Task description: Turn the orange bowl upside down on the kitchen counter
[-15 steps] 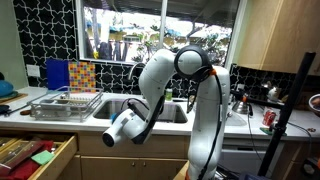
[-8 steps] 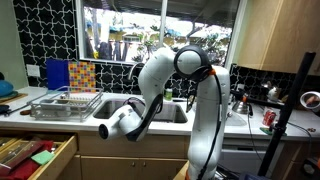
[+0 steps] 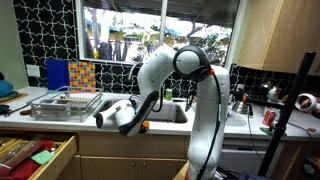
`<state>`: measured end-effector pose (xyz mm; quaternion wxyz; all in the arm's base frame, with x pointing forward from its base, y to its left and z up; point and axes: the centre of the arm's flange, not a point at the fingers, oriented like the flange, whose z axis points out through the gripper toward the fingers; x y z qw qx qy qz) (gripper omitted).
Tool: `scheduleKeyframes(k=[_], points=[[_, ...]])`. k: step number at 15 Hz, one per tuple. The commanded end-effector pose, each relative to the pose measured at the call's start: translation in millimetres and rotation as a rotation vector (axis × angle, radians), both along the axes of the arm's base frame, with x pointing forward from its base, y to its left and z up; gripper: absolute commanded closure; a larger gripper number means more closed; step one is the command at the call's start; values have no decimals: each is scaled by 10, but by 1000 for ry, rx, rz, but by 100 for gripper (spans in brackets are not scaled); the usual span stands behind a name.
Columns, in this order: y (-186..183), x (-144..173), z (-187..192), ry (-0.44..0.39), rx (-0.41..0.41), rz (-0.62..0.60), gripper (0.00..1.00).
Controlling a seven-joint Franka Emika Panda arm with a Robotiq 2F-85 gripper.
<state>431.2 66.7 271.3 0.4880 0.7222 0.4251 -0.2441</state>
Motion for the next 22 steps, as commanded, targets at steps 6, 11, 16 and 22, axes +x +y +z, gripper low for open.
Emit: scheduleKeyframes(k=[6, 11, 16, 22], points=[[-214, 247, 89, 12, 48, -119, 0], [-400, 399, 98, 41, 76, -229, 0], [-405, 376, 118, 25, 89, -227, 0], [-445, 457, 171, 77, 176, -292, 0]])
